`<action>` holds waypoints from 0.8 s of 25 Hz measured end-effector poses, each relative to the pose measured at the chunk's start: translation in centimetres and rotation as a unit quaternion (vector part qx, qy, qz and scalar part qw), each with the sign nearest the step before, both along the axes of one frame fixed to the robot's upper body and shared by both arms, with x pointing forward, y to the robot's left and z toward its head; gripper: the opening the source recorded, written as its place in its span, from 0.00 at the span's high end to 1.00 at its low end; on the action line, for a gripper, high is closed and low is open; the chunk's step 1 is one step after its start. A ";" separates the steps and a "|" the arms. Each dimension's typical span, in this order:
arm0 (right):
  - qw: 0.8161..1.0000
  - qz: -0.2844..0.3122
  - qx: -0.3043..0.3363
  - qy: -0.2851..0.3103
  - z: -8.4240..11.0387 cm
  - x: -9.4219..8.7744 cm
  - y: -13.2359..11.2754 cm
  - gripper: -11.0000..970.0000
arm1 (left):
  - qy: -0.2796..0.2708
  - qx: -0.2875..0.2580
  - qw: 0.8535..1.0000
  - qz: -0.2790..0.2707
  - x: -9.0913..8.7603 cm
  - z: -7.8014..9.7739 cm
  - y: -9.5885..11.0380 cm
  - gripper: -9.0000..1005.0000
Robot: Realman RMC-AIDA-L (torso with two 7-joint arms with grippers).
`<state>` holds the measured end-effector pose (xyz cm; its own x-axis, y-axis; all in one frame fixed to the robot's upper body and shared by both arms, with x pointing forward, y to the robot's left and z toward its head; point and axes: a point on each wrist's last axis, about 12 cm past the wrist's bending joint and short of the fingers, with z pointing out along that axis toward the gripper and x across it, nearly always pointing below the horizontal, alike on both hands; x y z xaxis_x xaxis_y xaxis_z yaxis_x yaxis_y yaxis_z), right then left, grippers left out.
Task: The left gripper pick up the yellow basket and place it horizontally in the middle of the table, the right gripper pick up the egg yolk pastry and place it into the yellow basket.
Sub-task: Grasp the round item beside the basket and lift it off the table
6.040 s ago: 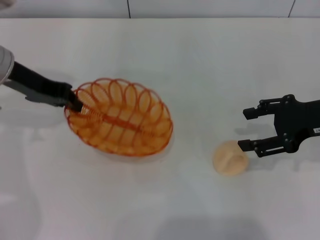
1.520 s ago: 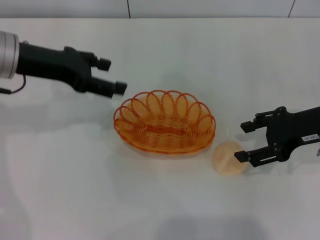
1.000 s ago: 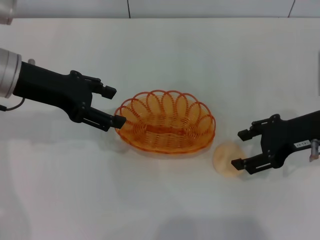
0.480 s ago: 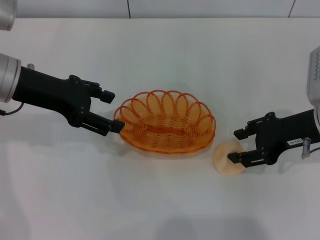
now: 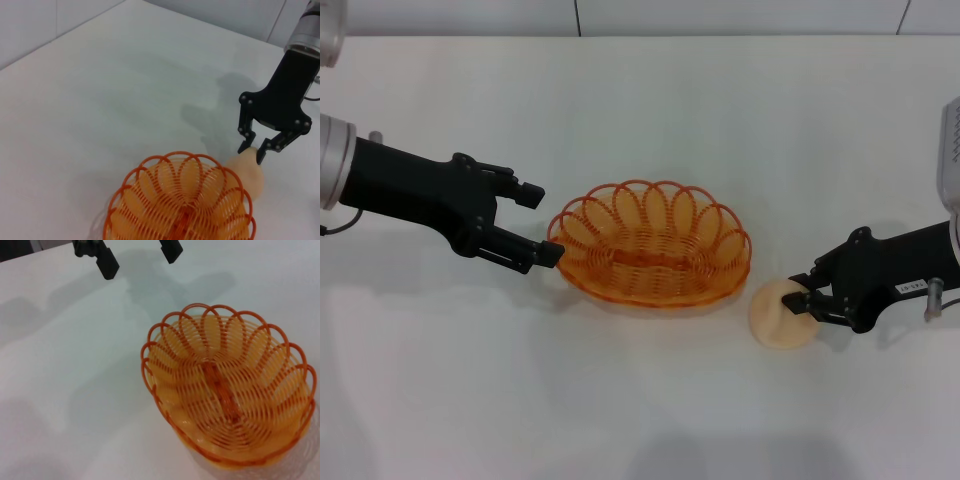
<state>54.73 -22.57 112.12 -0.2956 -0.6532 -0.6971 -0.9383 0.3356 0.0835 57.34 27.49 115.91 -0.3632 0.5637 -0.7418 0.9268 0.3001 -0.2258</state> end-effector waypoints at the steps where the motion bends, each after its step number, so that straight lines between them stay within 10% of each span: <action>1: 1.000 0.001 0.000 0.001 0.0 -0.1 0.0 0.67 | 0.000 0.000 1.000 0.000 0.0 0.0 0.0 0.12; 3: 1.000 0.004 0.001 0.002 0.2 -0.2 0.1 0.81 | 0.000 -0.001 1.000 0.001 0.0 0.0 0.1 0.12; 20: 0.997 -0.054 0.020 -0.043 5.7 -0.5 -2.2 0.92 | 0.003 -0.001 1.000 0.012 -0.6 -0.6 1.0 0.12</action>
<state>54.25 -24.76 117.79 -0.3010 -0.5928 -0.7470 -0.9014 0.4325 0.0201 56.69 28.49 115.32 -0.3805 0.5526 -0.7415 0.9182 0.3216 -0.2315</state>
